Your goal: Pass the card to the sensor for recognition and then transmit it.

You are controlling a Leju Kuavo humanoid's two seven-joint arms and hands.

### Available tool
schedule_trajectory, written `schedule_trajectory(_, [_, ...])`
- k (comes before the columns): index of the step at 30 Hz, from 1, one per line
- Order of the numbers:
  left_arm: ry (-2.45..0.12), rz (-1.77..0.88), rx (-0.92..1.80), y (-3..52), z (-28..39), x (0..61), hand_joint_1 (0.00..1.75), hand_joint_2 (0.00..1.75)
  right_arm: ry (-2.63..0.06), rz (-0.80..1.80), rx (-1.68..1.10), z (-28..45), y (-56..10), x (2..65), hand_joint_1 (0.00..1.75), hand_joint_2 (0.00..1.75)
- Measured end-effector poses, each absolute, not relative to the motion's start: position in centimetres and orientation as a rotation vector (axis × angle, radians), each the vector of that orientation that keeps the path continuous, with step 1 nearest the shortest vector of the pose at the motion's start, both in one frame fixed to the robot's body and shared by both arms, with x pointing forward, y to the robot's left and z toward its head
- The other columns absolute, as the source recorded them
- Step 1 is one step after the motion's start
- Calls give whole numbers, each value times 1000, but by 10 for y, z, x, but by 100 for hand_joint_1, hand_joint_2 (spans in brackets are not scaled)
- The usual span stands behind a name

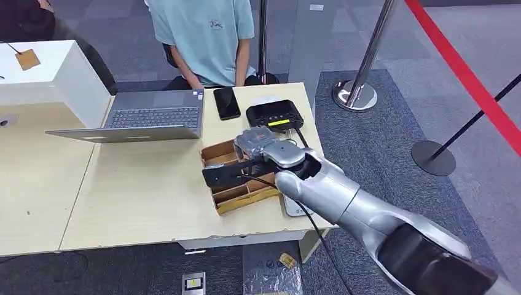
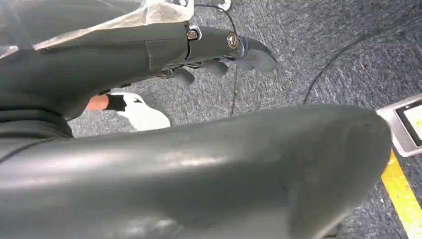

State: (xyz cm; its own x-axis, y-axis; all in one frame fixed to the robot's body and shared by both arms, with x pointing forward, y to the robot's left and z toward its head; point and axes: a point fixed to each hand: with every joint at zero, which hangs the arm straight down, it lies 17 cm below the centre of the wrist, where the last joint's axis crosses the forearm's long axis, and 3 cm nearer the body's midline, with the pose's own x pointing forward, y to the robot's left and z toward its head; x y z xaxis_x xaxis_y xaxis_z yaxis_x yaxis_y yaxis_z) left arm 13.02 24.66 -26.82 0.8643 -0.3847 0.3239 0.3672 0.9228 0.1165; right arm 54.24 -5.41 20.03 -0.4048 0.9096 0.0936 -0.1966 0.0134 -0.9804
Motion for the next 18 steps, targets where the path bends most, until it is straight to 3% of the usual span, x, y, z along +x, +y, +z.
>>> schedule_trajectory(2, [-347,-394,52,247,-268,130,0,0,-1388,1550,-795,202,-54,543,94,175])
schedule_trajectory(3, [-347,-394,52,247,-268,130,0,0,-1389,1549,-794,202,-54,543,79,175])
schedule_trajectory(7, [-346,-394,52,247,-268,129,0,0,-1390,1548,-792,202,-54,543,82,175])
schedule_trajectory(9, [-346,-391,52,247,-268,129,0,0,-1388,1547,-786,201,-54,542,72,175])
schedule_trajectory(12, [-344,-389,53,247,-269,128,0,0,-1381,1548,-772,195,-53,540,89,175])
schedule_trajectory(15, [-340,-388,53,247,-269,126,0,0,-1371,1548,-755,187,-54,536,82,175])
schedule_trajectory(18, [-339,-386,54,247,-270,124,0,0,-1353,1548,-747,179,-57,533,93,175])
